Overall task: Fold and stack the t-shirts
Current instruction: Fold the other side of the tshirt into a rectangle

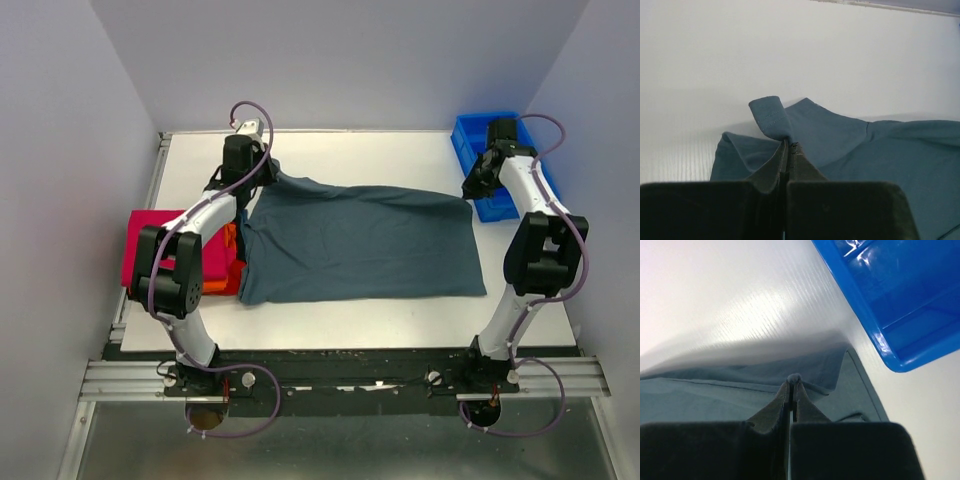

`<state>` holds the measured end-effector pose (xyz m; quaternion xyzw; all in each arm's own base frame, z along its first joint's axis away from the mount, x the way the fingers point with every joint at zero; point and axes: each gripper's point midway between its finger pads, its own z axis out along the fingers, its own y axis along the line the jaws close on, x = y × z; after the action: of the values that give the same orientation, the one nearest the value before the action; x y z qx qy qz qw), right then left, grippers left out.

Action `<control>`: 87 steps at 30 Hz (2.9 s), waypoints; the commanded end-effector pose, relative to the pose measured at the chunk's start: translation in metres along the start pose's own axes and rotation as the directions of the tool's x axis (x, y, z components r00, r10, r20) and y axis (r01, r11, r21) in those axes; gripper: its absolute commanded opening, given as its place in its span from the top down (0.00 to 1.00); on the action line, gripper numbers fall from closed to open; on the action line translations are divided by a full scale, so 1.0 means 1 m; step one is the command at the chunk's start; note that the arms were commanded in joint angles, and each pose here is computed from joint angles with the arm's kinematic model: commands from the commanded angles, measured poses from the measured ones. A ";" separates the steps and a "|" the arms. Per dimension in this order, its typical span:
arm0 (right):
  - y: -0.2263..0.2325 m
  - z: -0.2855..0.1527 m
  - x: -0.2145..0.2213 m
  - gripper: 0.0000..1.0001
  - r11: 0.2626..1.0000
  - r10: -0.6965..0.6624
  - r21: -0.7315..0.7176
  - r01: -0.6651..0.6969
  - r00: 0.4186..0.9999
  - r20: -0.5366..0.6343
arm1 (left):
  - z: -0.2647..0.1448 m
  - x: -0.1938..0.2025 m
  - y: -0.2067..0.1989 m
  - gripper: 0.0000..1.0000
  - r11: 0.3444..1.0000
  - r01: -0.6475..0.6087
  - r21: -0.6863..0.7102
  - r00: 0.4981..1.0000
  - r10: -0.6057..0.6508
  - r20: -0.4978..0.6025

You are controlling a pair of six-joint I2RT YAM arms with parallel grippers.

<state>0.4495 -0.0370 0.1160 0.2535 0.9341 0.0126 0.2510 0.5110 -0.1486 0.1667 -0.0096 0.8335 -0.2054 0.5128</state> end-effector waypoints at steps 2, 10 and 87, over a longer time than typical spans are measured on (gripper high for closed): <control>-0.017 -0.014 0.004 0.99 0.999 0.035 0.000 -0.035 0.999 0.027 | -0.033 -0.014 -0.010 1.00 0.998 -0.048 -0.045 0.994 0.052 0.100; -0.025 -0.023 0.017 0.99 0.999 0.045 -0.009 -0.045 0.999 0.029 | -0.081 -0.020 -0.019 1.00 0.983 -0.100 -0.155 0.980 0.125 0.156; 0.355 -0.036 0.253 0.48 0.570 -0.489 -0.749 0.338 0.872 0.022 | -0.071 0.117 0.043 0.50 0.881 0.273 -0.387 0.908 -0.369 -0.198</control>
<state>0.4096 0.3708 0.1055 -0.0956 0.9013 0.3269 0.2675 0.3991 -0.1057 0.1041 -0.2109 0.8874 -0.1335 0.3877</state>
